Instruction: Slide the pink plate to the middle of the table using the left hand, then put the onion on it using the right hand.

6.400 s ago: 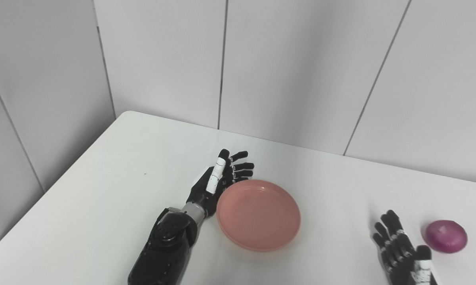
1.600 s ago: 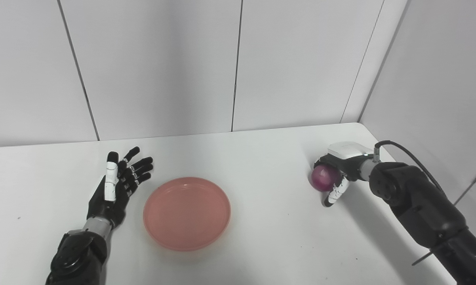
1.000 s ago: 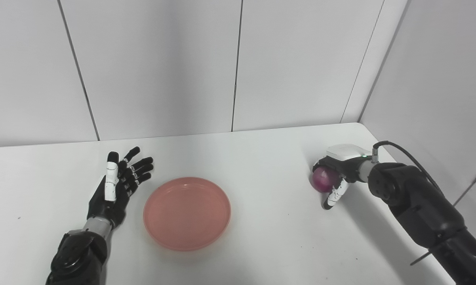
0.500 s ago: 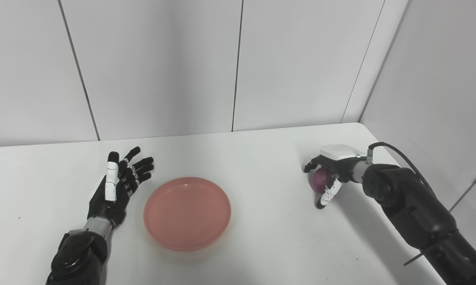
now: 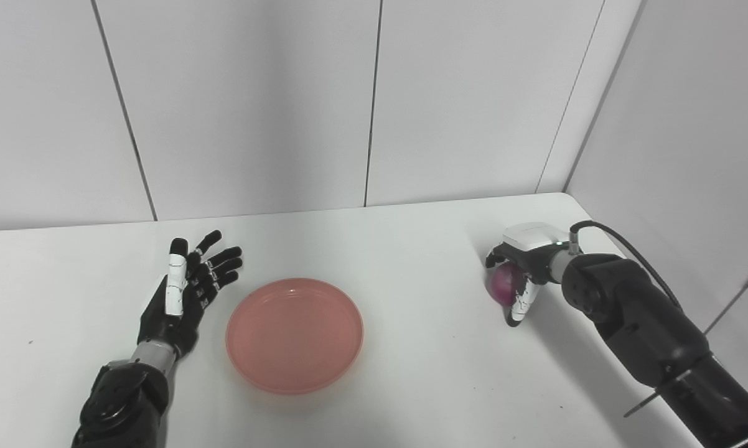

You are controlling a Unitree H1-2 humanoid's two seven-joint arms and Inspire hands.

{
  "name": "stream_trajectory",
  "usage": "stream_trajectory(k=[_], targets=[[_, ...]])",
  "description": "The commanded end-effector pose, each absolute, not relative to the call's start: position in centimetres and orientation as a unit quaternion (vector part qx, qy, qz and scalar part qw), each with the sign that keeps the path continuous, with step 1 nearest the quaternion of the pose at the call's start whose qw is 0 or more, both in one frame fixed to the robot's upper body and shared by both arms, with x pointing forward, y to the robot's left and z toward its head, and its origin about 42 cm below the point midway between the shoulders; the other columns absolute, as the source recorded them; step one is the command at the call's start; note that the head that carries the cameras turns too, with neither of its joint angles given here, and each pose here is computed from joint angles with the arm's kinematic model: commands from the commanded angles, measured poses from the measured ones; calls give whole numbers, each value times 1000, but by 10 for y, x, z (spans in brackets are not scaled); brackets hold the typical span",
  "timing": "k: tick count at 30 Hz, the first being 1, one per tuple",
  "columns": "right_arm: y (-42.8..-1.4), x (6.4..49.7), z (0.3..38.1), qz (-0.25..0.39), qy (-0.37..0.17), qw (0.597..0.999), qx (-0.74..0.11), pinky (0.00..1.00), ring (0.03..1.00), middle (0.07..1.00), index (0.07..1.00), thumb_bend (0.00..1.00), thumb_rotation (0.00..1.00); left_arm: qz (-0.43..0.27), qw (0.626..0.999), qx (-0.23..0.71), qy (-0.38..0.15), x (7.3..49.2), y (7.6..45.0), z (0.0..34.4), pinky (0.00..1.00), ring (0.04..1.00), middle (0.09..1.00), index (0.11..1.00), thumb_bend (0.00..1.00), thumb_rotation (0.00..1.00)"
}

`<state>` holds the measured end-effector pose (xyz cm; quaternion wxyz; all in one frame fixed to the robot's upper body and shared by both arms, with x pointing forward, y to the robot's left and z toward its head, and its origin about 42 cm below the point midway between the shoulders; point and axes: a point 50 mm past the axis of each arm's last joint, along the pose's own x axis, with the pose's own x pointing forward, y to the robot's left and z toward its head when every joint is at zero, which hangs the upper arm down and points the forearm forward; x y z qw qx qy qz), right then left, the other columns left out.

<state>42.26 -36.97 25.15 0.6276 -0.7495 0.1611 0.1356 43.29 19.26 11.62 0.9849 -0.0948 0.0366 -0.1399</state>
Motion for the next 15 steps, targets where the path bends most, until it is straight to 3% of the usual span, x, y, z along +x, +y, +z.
stream_trajectory(k=[1,10,15], targets=[[-387,427,273,97,170,613,-766,556,742,825,792,951,173,-127,980,-98,120,415,200,78,854,815,782,887,865,1000],[-396,426,270,97,199,609,-761,576,774,857,790,981,228,-128,980,-96,121,416,201,77,852,818,783,888,871,1000],[-395,424,270,98,202,619,-753,649,820,857,793,967,210,-127,980,-95,121,416,200,77,835,802,772,876,875,1000]])
